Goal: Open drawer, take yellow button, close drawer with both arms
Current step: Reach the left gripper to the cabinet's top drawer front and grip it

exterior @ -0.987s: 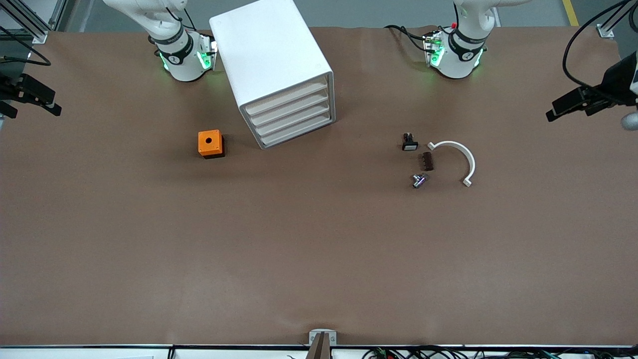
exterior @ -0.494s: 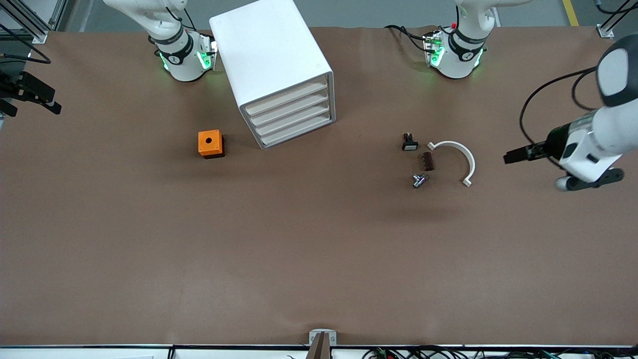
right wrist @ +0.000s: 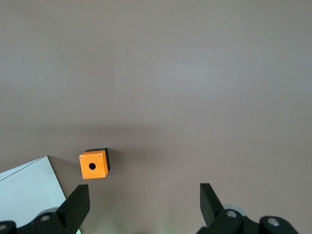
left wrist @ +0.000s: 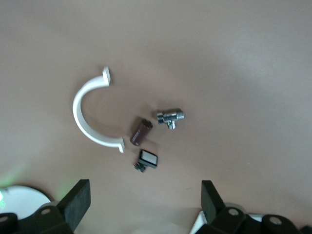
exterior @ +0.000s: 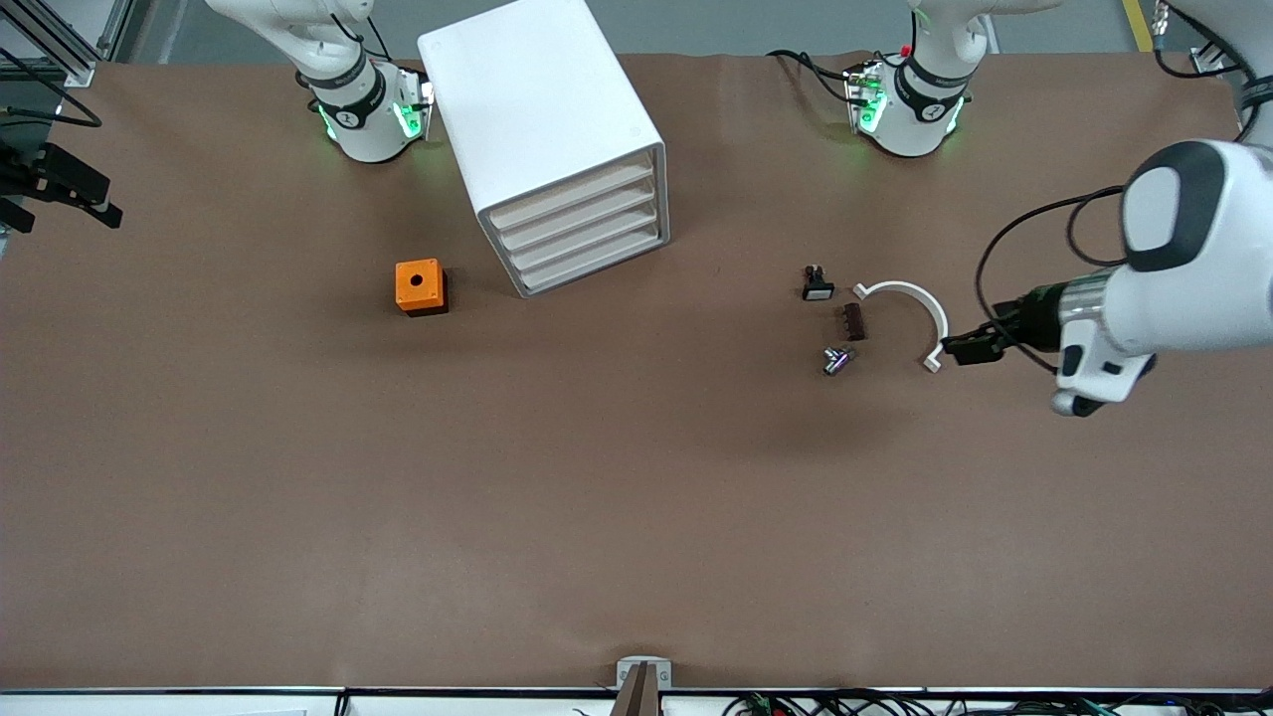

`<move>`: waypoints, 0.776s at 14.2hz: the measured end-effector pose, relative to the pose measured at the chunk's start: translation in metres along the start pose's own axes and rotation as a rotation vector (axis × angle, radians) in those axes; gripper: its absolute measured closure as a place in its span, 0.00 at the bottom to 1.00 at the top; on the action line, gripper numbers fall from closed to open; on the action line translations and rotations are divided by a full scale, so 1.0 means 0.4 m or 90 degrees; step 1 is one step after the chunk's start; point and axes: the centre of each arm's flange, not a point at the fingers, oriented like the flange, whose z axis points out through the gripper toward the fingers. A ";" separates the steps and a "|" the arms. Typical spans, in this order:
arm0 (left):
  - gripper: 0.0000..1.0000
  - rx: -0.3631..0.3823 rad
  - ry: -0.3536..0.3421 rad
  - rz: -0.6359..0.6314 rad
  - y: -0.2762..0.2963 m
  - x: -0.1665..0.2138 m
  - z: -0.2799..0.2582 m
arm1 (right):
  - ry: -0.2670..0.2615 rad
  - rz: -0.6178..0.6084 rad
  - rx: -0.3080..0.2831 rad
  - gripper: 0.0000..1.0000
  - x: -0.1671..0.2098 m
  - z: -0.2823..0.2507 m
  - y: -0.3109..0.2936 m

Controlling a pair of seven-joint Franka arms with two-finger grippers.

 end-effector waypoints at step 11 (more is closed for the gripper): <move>0.00 0.290 -0.316 -0.395 0.235 -0.234 0.306 | 0.003 -0.018 -0.001 0.00 0.000 -0.005 0.001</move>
